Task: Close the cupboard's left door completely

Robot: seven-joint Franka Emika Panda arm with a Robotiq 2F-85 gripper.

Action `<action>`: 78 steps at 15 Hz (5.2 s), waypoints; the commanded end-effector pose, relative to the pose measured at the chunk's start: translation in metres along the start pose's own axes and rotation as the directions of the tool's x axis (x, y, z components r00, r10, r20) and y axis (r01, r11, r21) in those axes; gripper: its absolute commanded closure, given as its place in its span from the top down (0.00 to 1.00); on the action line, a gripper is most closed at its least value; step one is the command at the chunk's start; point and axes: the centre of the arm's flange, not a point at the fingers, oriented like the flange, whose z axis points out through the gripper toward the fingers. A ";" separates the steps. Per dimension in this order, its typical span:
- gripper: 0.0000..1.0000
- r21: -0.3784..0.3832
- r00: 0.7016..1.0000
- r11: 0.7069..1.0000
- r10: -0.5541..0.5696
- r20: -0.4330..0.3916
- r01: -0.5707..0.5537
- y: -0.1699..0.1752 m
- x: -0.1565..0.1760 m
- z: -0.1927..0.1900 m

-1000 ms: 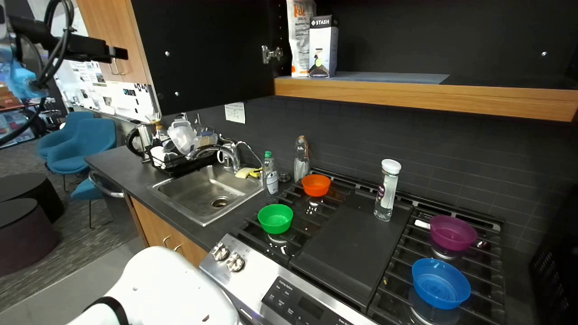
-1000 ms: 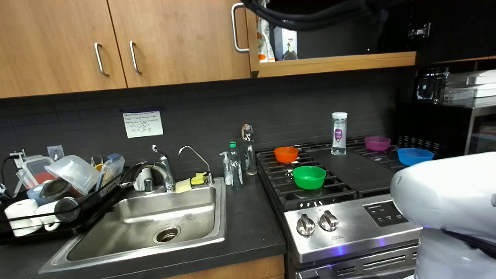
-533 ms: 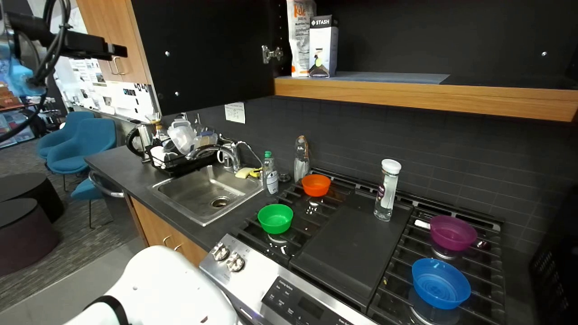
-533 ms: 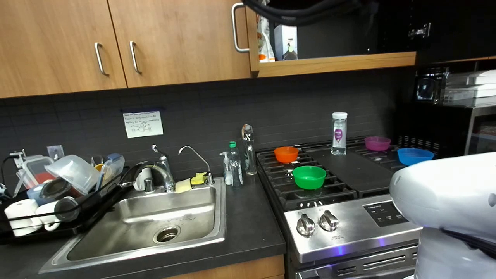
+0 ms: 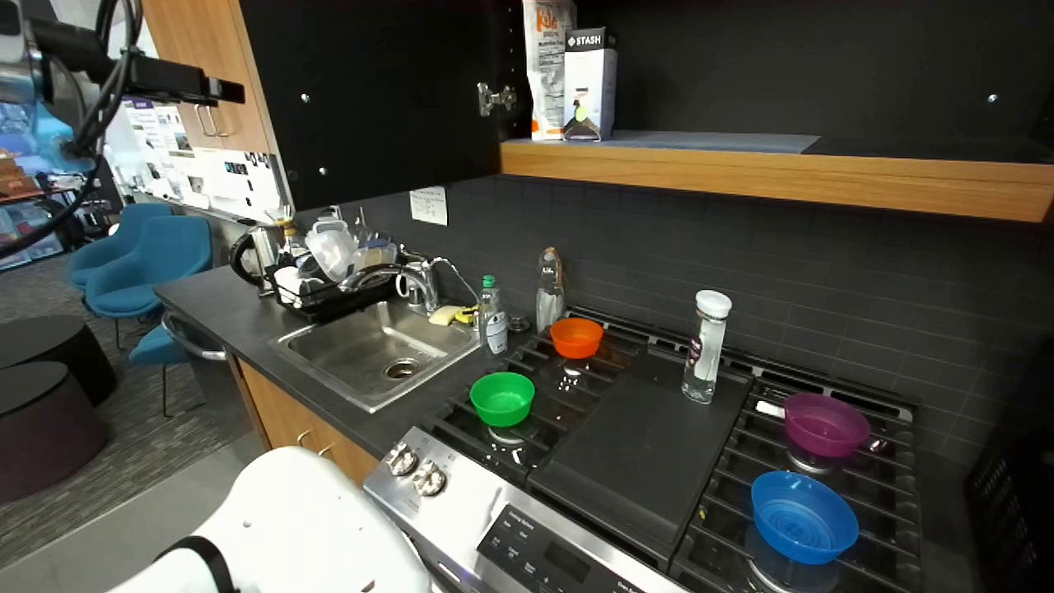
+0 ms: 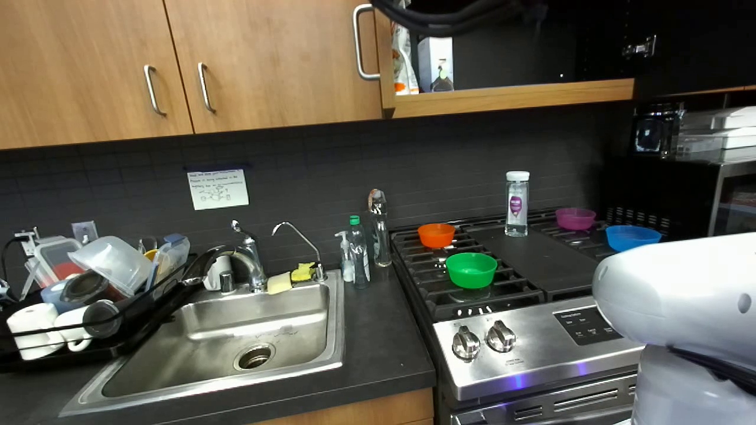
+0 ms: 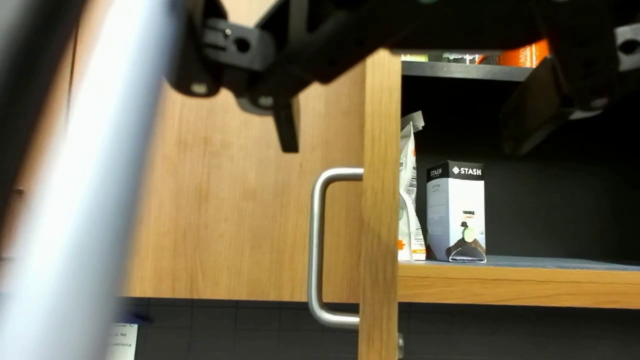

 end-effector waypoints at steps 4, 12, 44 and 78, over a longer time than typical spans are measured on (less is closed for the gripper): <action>1.00 -0.036 0.998 0.998 0.044 0.036 -0.043 0.000 0.010 0.003; 1.00 -0.039 0.997 0.997 0.074 0.027 -0.073 -0.001 0.011 0.002; 1.00 -0.090 0.993 0.990 0.114 0.026 -0.111 -0.007 0.008 0.010; 1.00 -0.278 0.986 0.951 0.099 -0.136 -0.134 0.027 0.049 0.063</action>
